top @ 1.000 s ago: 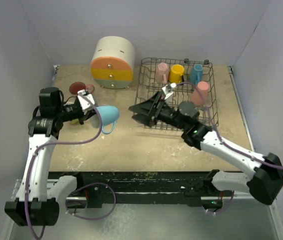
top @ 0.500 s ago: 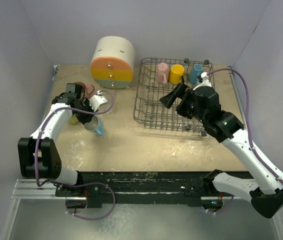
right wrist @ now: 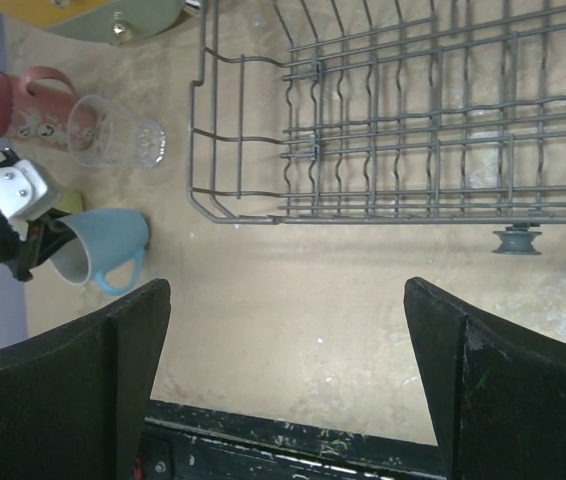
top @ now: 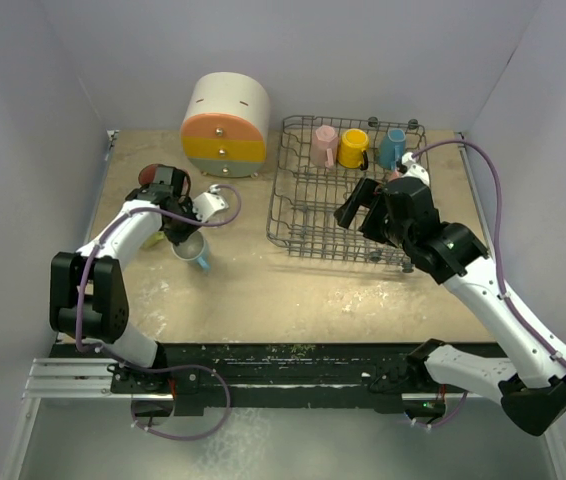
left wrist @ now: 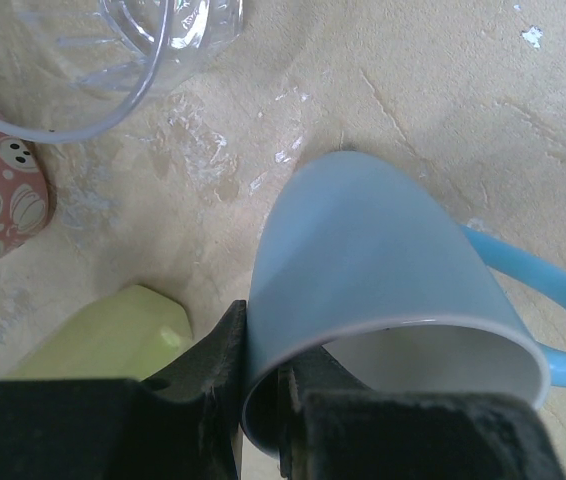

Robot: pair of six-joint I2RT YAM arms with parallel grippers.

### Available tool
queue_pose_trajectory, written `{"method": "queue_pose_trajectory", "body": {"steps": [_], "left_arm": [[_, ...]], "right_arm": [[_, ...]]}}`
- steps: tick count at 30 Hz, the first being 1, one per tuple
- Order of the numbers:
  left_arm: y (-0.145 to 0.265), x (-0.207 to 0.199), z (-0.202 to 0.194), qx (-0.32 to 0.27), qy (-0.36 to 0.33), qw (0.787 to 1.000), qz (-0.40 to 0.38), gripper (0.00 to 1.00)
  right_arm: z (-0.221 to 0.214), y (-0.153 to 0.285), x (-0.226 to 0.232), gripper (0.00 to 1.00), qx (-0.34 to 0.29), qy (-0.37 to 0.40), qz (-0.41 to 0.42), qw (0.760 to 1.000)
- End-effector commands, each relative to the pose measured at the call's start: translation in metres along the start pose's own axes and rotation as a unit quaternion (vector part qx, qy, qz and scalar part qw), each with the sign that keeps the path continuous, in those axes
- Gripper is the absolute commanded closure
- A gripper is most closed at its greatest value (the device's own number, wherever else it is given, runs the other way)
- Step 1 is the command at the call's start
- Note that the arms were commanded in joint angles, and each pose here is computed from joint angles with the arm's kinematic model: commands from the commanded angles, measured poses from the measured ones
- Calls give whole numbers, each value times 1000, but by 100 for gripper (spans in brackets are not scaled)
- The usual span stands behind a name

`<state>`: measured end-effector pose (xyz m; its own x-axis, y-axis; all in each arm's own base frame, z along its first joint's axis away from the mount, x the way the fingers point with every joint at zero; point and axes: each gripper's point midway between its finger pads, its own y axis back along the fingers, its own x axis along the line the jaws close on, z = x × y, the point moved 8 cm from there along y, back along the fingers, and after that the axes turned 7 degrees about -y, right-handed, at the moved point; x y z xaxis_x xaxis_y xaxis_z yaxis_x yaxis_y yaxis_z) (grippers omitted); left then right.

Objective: Unload the cups from the dish rack

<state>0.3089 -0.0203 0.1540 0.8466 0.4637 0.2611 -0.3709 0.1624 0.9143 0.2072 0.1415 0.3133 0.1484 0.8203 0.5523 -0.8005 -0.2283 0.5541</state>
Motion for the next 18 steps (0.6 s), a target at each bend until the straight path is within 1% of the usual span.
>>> {"method": "queue_pose_trajectory", "body": {"steps": [1,3,5,6,7,8,12,13,14,18], "left_arm": [[7,19,15,-13,-2,999,48,83],[12,20,17,-13,-4,998,56,71],[18,22,19,-18,-6,998,63,69],[22,22,20,-21,-6,998,67,64],[26,23,21,-25,-7,997,69,50],[30,23,23,-30,-8,997,72,48],[52,26,30,-54,-7,994,90,45],[58,27,33,-65,-6,994,92,9],[65,26,36,-76,-5,993,95,1],[98,27,48,-131,4,984,118,1]], "right_arm": [[17,7,0,0,-33,12,-13,999],[20,7,-2,0,-37,16,-21,999],[25,5,-5,0,-40,20,-32,998],[27,4,-6,0,-42,22,-37,998],[30,2,-7,0,-44,24,-41,998],[33,1,-8,0,-46,25,-46,998],[45,-8,-14,0,-53,30,-68,996],[48,-11,-17,0,-54,31,-75,995],[53,-14,-20,0,-56,32,-83,994],[76,-33,-34,0,-80,41,-137,987]]}}
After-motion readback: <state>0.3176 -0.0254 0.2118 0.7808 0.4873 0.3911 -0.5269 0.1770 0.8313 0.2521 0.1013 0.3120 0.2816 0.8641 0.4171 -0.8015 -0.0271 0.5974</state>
